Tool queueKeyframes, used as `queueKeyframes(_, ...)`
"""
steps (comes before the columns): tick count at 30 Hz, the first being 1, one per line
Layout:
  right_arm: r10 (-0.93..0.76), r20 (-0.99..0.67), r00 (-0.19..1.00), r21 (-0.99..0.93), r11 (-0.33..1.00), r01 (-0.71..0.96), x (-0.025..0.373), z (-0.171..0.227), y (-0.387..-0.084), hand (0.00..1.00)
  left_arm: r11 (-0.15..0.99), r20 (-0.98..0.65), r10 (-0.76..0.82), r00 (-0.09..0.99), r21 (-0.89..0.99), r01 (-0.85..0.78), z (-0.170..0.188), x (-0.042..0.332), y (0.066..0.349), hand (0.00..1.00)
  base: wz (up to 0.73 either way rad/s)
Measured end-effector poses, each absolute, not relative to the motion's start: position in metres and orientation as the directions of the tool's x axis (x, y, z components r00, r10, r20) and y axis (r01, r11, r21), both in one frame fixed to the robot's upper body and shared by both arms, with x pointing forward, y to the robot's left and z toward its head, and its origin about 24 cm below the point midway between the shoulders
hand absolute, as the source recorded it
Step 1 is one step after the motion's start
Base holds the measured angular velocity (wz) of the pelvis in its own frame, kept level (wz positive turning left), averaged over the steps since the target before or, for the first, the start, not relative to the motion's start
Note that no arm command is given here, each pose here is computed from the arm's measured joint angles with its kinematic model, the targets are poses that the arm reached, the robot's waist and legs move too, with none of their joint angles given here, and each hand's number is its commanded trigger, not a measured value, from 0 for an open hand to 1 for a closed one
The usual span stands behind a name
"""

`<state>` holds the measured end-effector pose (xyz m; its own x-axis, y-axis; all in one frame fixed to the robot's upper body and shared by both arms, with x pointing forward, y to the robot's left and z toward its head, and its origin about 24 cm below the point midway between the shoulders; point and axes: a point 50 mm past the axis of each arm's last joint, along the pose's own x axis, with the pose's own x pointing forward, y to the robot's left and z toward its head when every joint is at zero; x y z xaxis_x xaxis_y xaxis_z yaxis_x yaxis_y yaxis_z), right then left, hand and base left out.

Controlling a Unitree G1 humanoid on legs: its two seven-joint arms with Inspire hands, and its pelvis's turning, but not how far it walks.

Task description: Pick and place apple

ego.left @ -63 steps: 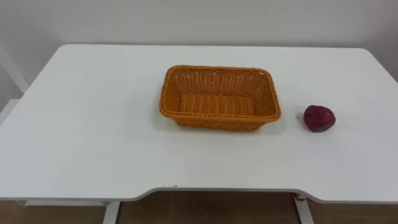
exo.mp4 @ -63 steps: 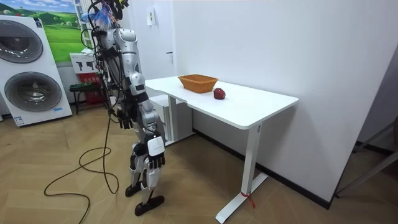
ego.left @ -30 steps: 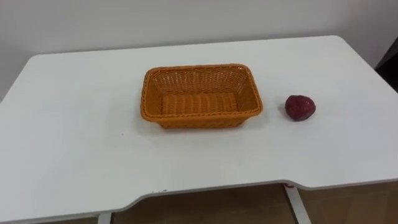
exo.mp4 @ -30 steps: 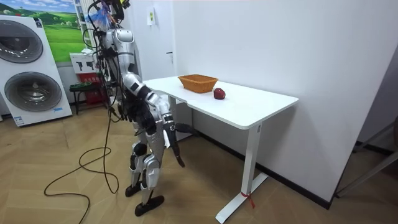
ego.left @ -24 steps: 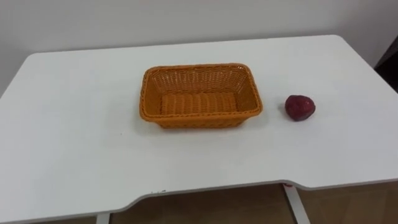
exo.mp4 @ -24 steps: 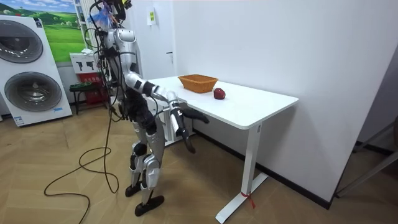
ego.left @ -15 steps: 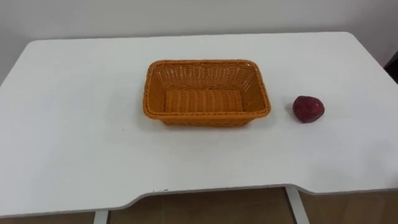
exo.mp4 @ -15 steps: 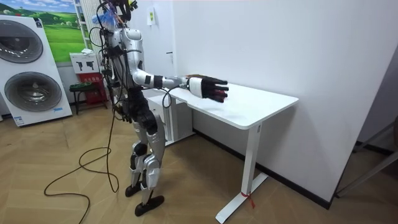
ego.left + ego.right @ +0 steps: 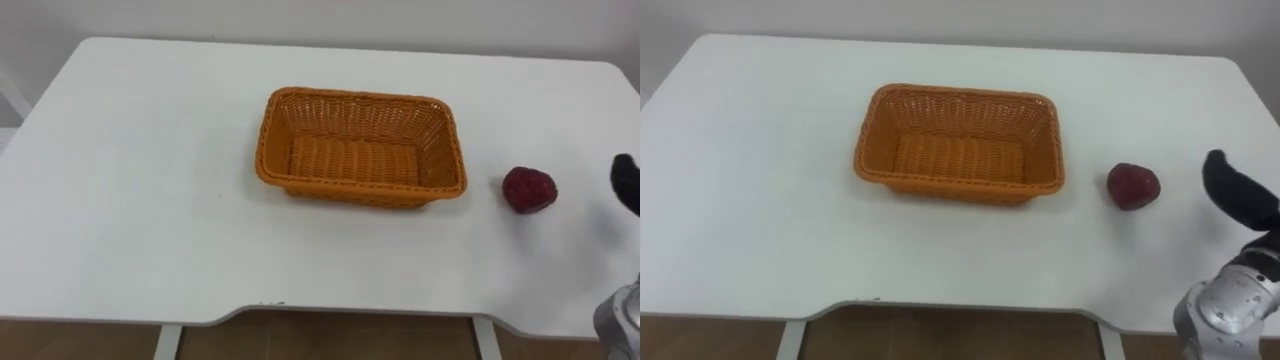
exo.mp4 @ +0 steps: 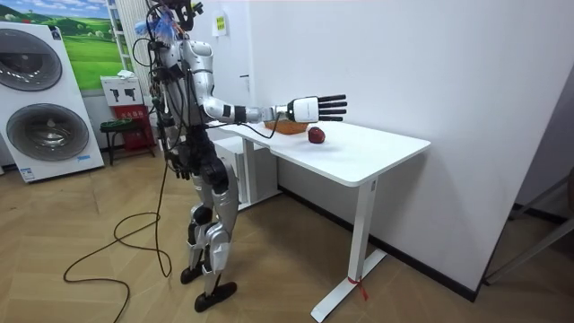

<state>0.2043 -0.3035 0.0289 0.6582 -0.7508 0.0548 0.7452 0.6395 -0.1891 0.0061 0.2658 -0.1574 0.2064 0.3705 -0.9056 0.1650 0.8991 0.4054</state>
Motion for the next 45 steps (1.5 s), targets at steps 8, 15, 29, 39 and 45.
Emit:
queueKeyframes(8, -0.637, -0.014, 0.771, -0.270, 0.745, 0.610, 0.210, 0.020, -0.301, 0.00, 0.905, -0.918, 0.336, 0.213, 0.377, 0.198, -0.156, 0.013, 0.272, 0.00, 0.05)
queueKeyframes(15, -0.589, -0.022, 0.808, -0.287, 0.778, 0.559, 0.217, 0.021, -0.301, 0.00, 0.908, -0.926, 0.317, 0.207, 0.359, 0.215, -0.155, 0.013, 0.272, 0.00, 0.02)
queueKeyframes(29, -0.490, -0.116, 0.864, -0.344, 0.836, 0.428, 0.226, 0.004, -0.293, 0.00, 0.888, -0.915, 0.345, 0.209, 0.390, 0.242, -0.152, 0.012, 0.280, 0.00, -0.06)
queueKeyframes(39, -0.449, -0.191, 0.873, -0.381, 0.854, 0.356, 0.229, -0.010, -0.293, 0.00, 0.887, -0.922, 0.327, 0.206, 0.375, 0.270, -0.153, 0.012, 0.277, 0.00, 0.20)
queueKeyframes(45, -0.414, -0.223, 0.882, -0.436, 0.852, 0.290, 0.227, -0.016, -0.294, 0.00, 0.897, -0.921, 0.336, 0.197, 0.377, 0.229, -0.151, 0.009, 0.281, 0.00, -0.02)
